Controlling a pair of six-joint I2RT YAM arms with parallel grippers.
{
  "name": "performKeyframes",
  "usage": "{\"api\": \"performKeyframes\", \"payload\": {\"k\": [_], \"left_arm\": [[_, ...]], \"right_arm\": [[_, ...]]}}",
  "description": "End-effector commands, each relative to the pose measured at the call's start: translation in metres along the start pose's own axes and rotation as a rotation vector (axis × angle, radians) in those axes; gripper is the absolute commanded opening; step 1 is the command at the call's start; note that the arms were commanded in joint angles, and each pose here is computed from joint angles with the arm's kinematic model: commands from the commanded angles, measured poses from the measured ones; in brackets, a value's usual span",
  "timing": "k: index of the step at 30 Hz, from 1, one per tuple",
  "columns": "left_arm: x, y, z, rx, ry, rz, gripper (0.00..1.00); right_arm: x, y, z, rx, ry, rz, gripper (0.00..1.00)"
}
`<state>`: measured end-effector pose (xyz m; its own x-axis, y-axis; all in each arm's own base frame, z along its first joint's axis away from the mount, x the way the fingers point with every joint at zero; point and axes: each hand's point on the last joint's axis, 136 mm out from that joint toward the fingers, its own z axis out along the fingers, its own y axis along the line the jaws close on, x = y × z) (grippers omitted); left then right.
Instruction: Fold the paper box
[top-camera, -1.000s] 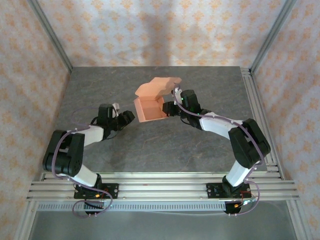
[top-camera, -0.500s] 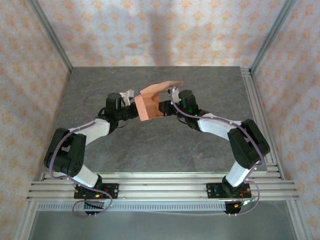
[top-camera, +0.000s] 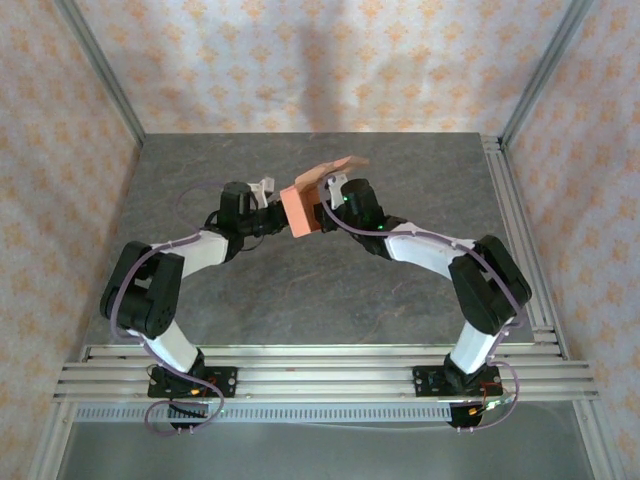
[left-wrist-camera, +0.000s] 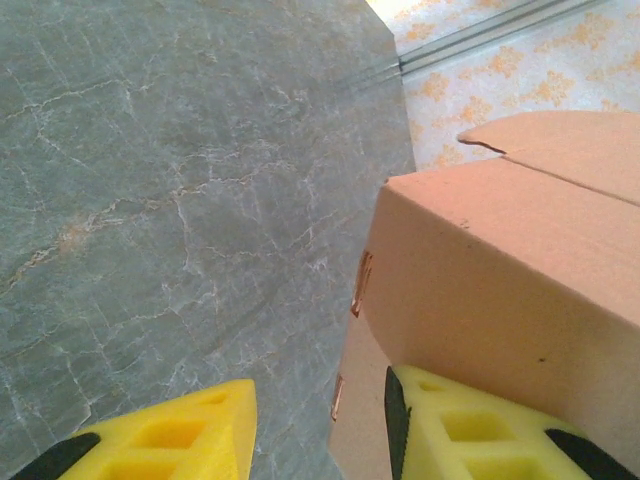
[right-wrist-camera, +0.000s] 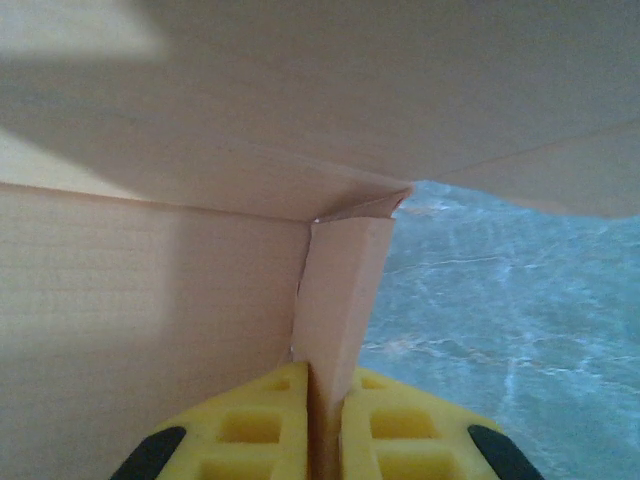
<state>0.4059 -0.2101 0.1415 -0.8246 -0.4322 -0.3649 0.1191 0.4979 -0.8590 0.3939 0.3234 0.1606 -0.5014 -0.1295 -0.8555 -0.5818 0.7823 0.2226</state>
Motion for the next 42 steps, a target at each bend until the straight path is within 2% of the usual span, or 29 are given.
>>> {"api": "performKeyframes", "payload": {"k": [1,4,7,15,23,27,32,42], "left_arm": [[-0.021,-0.052,0.007,0.156,-0.044,0.062,0.39],[-0.024,-0.049,0.007,0.142,-0.058,0.063,0.39],[-0.022,-0.033,0.005,0.067,-0.062,0.072,0.41],[-0.024,0.033,-0.019,-0.145,-0.128,0.016,0.61],[-0.024,0.067,-0.048,-0.245,-0.188,-0.019,0.68],[-0.025,0.079,-0.064,-0.32,-0.206,-0.006,0.69],[-0.027,0.084,-0.085,-0.421,-0.226,0.045,0.69],[-0.032,0.073,-0.108,-0.476,-0.255,0.112,0.7]], "right_arm": [[0.014,0.033,0.008,-0.035,0.047,-0.151,0.12],[0.007,0.03,0.003,-0.008,0.018,-0.144,0.12],[-0.003,0.021,-0.008,0.04,-0.03,-0.133,0.12],[-0.015,-0.001,-0.036,0.134,-0.107,-0.105,0.08],[-0.003,-0.026,-0.05,0.199,-0.107,-0.025,0.04],[0.018,-0.042,-0.05,0.251,-0.051,0.011,0.04],[0.055,-0.069,-0.05,0.384,0.062,0.047,0.04],[0.127,-0.096,-0.04,0.571,0.354,0.064,0.04]]}}
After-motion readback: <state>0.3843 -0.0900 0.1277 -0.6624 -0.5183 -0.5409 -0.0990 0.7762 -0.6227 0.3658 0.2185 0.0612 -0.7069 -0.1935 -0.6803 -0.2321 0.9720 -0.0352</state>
